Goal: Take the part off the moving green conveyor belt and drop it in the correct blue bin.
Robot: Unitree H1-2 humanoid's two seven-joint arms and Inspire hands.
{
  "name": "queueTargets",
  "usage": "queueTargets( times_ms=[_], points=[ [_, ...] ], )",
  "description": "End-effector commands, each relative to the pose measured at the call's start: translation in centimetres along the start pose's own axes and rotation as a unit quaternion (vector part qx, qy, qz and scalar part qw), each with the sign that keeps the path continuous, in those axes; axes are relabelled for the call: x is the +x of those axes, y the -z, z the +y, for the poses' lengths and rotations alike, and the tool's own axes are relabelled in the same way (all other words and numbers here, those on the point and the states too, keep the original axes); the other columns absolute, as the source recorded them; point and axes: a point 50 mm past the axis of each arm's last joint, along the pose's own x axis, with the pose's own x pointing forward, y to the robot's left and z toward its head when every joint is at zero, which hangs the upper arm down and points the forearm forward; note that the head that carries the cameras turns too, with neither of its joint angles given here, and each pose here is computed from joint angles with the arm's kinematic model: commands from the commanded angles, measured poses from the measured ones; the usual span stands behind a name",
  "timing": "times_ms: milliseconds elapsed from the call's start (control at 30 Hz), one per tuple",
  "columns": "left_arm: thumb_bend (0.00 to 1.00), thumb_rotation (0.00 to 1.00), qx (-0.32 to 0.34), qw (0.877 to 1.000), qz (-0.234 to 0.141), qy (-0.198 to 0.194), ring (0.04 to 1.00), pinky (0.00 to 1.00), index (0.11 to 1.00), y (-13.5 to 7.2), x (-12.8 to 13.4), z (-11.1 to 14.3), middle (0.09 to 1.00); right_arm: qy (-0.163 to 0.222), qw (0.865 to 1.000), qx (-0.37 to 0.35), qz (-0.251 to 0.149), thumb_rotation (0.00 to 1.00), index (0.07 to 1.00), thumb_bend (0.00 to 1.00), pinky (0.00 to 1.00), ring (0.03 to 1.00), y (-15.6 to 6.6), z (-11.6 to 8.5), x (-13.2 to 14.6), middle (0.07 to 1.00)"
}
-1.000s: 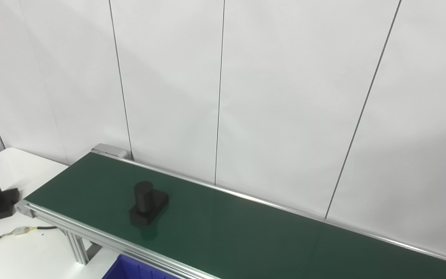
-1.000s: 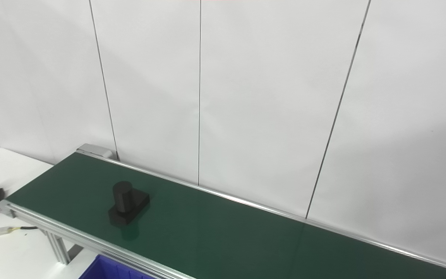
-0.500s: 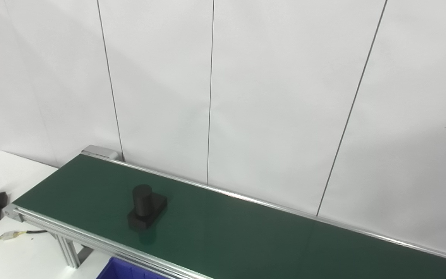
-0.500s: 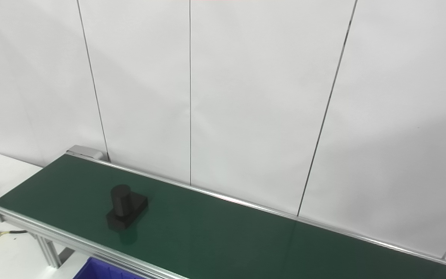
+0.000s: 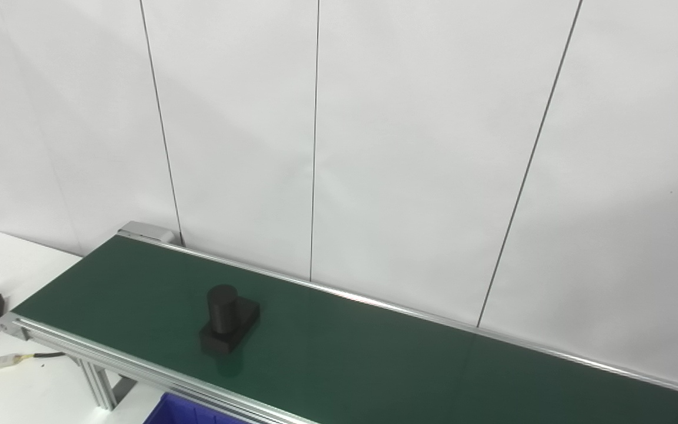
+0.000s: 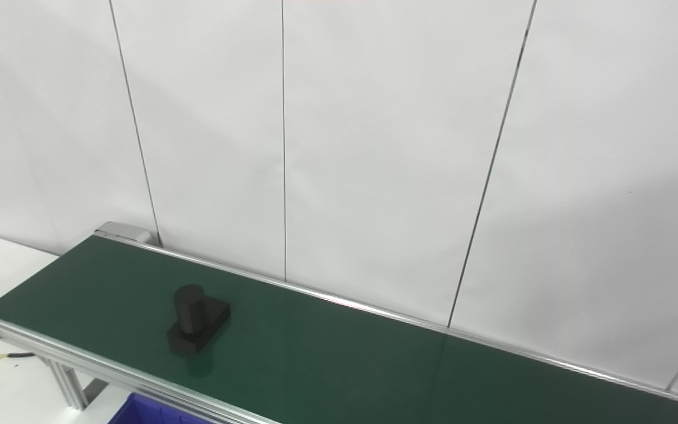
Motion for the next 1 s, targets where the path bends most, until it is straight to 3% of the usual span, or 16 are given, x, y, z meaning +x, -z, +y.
queueTargets(
  times_ms=[0,433,733,967],
  points=[
    [0.72,0.7,-0.006,0.999,-0.04,-0.008,0.689,0.58,0.786,-1.3,0.5,-0.2,0.756,0.006,1.0,-0.008,-0.022,0.6,0.825,0.45,0.58,0.723,-1.1,-0.5,1.0,0.776],
    [0.73,0.75,-0.005,0.999,-0.043,-0.007,0.701,0.59,0.805,-1.4,0.8,0.2,0.772,0.002,0.999,-0.039,-0.03,0.57,0.831,0.52,0.66,0.764,-2.1,-0.1,4.1,0.795],
    [0.63,0.77,-0.005,0.999,-0.048,-0.005,0.719,0.61,0.822,-1.6,0.8,0.4,0.788,-0.005,0.998,-0.051,-0.035,0.51,0.837,0.58,0.69,0.777,-2.6,-0.2,6.0,0.802],
    [0.64,0.79,-0.001,0.999,-0.052,-0.003,0.723,0.61,0.83,-1.8,0.8,0.5,0.79,-0.011,0.998,-0.053,-0.034,0.48,0.849,0.57,0.72,0.791,-2.8,-0.1,6.8,0.814]
  ],
)
